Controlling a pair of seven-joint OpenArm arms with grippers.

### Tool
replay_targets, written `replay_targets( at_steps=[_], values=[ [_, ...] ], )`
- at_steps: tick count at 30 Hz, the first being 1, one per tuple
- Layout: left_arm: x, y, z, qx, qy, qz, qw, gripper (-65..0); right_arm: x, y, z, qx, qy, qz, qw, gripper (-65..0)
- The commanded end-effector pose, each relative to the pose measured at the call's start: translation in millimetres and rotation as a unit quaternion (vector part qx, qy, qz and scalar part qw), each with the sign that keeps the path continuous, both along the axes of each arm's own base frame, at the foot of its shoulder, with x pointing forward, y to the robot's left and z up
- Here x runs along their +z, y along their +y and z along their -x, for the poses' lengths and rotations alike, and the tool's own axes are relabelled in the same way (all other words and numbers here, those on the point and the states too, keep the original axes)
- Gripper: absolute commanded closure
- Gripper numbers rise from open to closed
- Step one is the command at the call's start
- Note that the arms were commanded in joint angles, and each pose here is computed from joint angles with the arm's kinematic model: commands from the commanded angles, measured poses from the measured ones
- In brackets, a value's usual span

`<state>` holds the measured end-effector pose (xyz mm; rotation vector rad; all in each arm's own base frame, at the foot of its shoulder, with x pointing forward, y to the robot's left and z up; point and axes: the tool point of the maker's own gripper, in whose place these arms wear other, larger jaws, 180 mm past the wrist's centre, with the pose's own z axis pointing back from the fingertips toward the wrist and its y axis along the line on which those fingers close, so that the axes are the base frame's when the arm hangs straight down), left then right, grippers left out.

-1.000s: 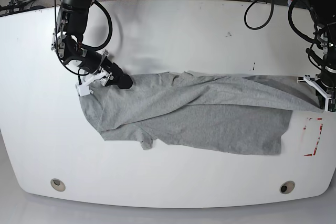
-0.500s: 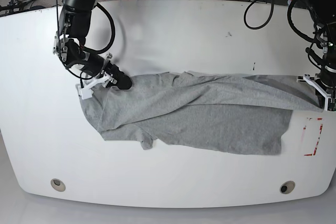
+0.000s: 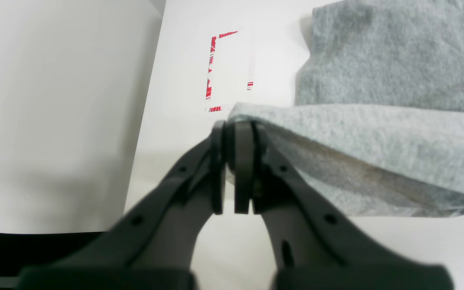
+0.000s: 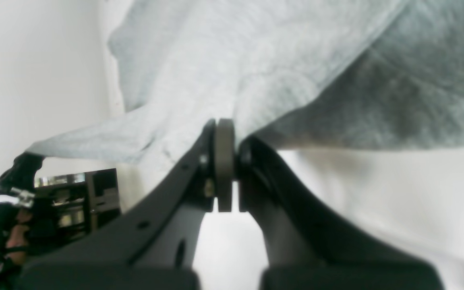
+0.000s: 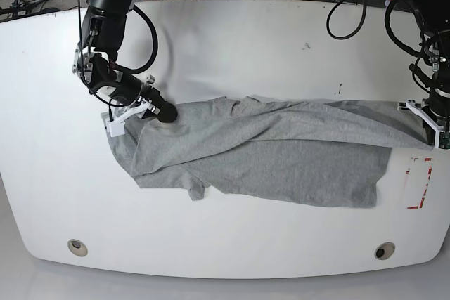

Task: Fold the T-shirt properly
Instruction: 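Drag the held edge with the right gripper away from the left gripper, then pull both held edges back to flatten the shirt on the table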

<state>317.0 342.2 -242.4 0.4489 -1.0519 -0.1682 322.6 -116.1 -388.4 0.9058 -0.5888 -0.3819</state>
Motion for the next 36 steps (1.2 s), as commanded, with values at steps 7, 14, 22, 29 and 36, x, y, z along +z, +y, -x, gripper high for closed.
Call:
replay_targets(
  at_steps=[7,14,22,29,36],
  values=[
    [19.4,-16.7,-16.4,-0.029,-0.031,-0.008,0.999,0.0,39.5,-21.3,32.7,0.01,-0.068,0.067,0.9953,0.0],
    [6.6,-41.8,-21.8,-0.064,-0.016,-0.002,0.998,0.0,53.1,-46.5,86.8,-0.013,-0.069,0.116,0.9908,0.0],
    [-10.0,-50.5,-13.0,-0.067,0.001,0.013,0.998,0.0,55.3,-55.3,146.7,-0.023,-0.031,0.125,0.9914,0.0],
    [-16.2,-53.8,-1.8,-0.072,0.012,0.011,0.997,0.0,47.3,-50.7,172.1,-0.037,0.001,0.096,0.9946,0.0],
    [-26.6,-53.1,7.3,-0.07,0.028,0.013,0.997,0.0,47.2,-59.3,173.6,-0.052,0.004,0.101,0.9936,-17.6]
  ],
)
